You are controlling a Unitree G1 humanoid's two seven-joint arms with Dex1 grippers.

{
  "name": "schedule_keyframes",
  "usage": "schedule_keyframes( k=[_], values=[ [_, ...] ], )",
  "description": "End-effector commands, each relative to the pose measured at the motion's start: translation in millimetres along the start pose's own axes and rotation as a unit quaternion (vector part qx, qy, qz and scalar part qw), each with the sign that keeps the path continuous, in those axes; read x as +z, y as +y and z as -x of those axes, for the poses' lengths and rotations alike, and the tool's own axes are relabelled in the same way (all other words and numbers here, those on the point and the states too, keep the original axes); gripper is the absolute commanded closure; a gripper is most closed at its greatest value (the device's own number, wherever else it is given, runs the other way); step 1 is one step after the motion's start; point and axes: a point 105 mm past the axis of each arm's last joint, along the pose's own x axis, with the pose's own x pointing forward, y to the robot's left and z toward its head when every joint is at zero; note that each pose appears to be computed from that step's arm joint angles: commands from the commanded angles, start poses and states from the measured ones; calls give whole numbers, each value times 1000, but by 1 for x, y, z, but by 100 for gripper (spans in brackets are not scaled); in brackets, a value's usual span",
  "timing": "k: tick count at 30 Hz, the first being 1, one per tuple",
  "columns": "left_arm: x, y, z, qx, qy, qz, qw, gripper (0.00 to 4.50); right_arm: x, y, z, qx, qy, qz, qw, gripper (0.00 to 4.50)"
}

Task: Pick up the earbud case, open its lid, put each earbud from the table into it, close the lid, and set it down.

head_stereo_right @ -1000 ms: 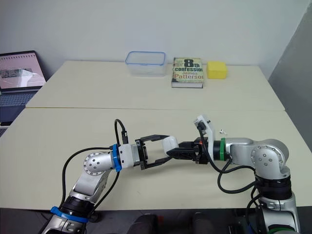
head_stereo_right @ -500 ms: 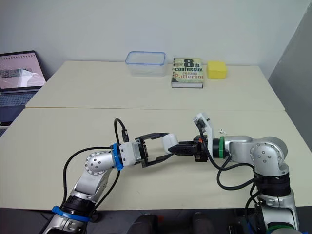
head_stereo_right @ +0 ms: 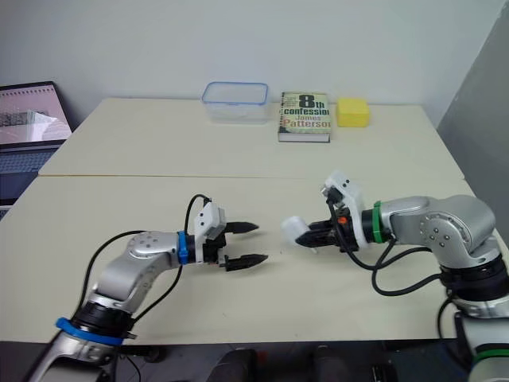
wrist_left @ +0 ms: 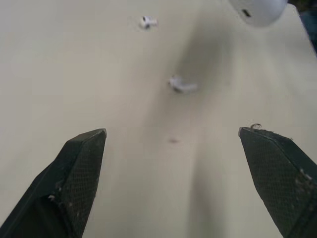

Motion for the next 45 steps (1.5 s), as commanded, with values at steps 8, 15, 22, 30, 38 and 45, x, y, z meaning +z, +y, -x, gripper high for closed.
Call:
schedule_keyframes(
  k=[8,15,22,30,38,45],
  values=[
    [49,-48,-24,-120,50,-25,991,0,-9,5,-1,24,118,284,951,371],
    [57,-42,-42,-85,48,-99,990,0,-12,4,-3,31,122,298,946,371],
    [58,-38,-50,-74,40,-138,987,0,-12,4,-5,33,119,295,948,371],
    [54,-45,-52,-94,36,-136,986,0,-8,5,-6,34,115,296,948,371],
    [50,-44,-55,-100,37,-143,984,0,-5,6,-7,37,109,301,947,371],
    [51,-45,-57,-105,29,-141,984,93,-5,7,-7,39,107,303,946,371]
  ],
)
